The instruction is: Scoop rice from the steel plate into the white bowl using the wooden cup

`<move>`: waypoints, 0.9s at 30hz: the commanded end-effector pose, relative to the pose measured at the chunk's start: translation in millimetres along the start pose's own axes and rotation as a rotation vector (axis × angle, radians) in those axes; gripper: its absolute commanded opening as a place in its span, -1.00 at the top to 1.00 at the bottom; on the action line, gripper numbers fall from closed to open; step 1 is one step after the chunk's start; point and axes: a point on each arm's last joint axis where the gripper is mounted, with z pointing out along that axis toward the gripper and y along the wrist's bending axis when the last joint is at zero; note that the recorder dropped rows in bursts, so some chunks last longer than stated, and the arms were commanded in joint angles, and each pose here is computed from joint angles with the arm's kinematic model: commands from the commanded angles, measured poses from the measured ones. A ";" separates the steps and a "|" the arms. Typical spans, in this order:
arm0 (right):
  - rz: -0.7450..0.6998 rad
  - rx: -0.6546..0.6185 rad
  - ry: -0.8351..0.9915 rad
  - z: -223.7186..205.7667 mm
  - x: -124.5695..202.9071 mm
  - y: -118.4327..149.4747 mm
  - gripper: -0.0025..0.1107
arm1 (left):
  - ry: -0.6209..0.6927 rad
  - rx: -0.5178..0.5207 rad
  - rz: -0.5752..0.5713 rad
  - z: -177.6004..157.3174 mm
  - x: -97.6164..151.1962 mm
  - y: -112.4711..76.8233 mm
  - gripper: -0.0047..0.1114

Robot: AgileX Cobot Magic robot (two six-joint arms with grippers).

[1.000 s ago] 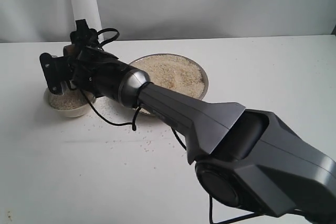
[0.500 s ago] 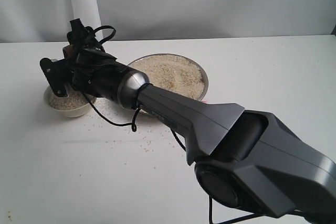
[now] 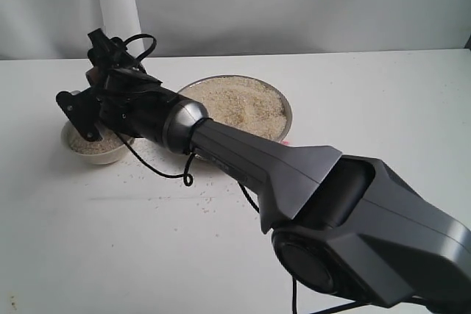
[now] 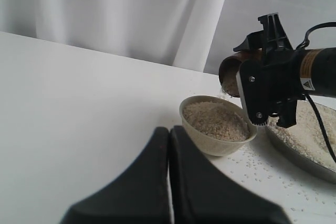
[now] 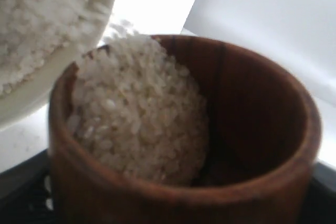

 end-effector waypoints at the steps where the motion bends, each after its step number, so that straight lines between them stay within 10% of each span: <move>1: -0.036 0.060 -0.025 -8.8 -5.4 -13.8 0.96 | 0.000 0.006 -0.006 0.2 0.4 -0.3 0.92; 27: -0.236 0.069 0.036 -6.9 0.5 -10.9 0.96 | 0.000 0.006 -0.006 0.2 0.4 -0.3 0.92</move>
